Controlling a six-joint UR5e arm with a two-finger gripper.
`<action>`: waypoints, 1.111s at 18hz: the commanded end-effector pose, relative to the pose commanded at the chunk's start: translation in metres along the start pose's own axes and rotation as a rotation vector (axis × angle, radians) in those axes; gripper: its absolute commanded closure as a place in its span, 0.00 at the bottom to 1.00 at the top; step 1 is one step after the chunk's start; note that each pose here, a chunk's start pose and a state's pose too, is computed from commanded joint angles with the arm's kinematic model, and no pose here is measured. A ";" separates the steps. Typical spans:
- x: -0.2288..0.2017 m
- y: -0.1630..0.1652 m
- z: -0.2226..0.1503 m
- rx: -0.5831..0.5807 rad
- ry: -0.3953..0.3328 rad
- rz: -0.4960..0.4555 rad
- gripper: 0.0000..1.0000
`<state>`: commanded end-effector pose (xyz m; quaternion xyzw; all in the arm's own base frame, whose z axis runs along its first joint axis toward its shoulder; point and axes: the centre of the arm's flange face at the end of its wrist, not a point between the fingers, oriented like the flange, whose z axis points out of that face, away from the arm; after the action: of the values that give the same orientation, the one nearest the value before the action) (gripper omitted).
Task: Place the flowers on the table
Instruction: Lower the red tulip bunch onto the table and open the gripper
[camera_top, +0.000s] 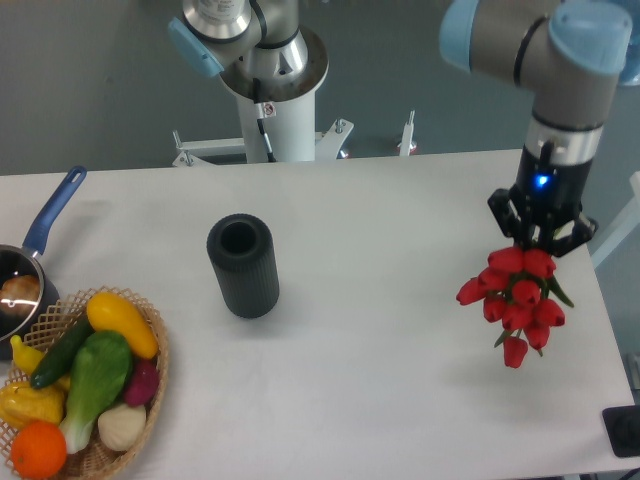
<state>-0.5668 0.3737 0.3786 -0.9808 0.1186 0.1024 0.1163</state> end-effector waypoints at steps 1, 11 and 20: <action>0.000 -0.001 0.006 -0.002 0.006 0.005 1.00; 0.026 -0.006 0.054 -0.058 0.080 0.014 0.65; 0.027 0.005 0.052 -0.049 0.039 0.013 0.00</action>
<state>-0.5514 0.3768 0.3224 -0.9844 0.1246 0.0869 0.0893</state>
